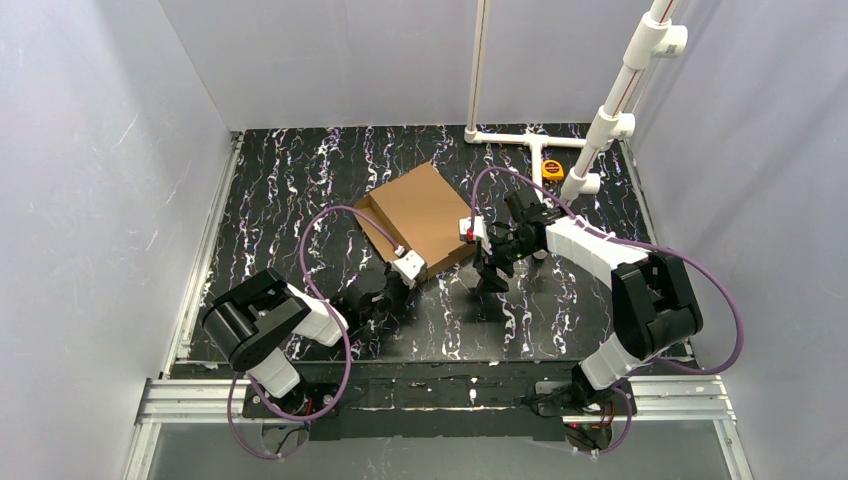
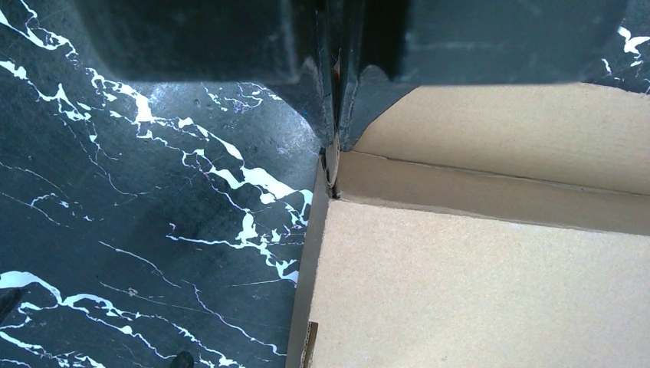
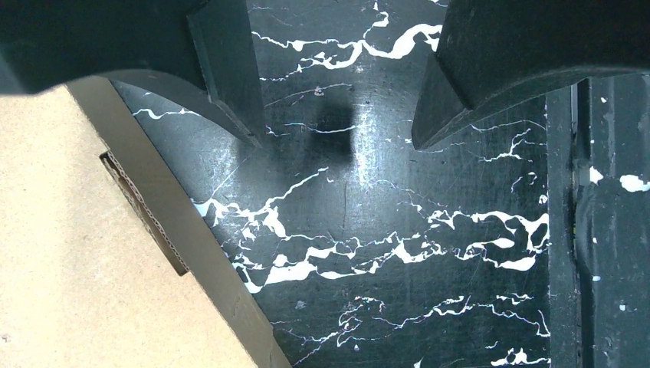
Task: Fold the paper box
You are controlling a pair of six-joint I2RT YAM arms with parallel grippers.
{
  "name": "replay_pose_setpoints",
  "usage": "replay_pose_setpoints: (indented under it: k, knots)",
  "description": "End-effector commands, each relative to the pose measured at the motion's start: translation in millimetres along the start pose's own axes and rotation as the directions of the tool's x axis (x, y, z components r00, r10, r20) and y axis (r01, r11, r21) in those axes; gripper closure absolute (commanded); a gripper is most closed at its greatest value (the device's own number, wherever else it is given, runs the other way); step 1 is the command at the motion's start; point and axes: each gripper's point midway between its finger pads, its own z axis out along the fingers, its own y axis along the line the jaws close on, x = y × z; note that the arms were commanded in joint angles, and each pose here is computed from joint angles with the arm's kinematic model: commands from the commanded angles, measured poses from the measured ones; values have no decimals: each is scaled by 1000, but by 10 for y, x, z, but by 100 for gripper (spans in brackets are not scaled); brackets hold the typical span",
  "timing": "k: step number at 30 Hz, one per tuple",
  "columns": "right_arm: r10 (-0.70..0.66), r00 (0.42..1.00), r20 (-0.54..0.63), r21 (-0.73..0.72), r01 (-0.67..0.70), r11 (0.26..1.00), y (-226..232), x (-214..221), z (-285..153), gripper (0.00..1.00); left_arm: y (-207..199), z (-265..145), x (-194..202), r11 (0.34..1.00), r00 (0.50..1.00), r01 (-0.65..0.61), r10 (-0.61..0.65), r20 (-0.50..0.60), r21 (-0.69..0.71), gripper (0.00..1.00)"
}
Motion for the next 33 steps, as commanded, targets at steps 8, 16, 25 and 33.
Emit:
replay_pose_setpoints:
  k: [8, 16, 25, 33]
  knots:
    - [-34, 998, 44, 25, 33, 999, -119, -189, -58, 22, 59, 2, -51, 998, 997, 59, -60, -45, -33, 100]
    - [-39, 998, 51, 30, 37, 999, -123, -222, -74, 22, 42, 28, -121, 998, 996, 60, -61, -65, -18, 100]
    - [24, 990, 137, 86, -37, 996, -211, -403, -81, 24, 61, 62, -201, 996, 988, 84, -85, -126, -14, 100]
    - [103, 983, 155, 193, -132, 972, -426, -389, -79, 27, 45, 126, -359, 991, 977, 130, -129, -169, -3, 100]
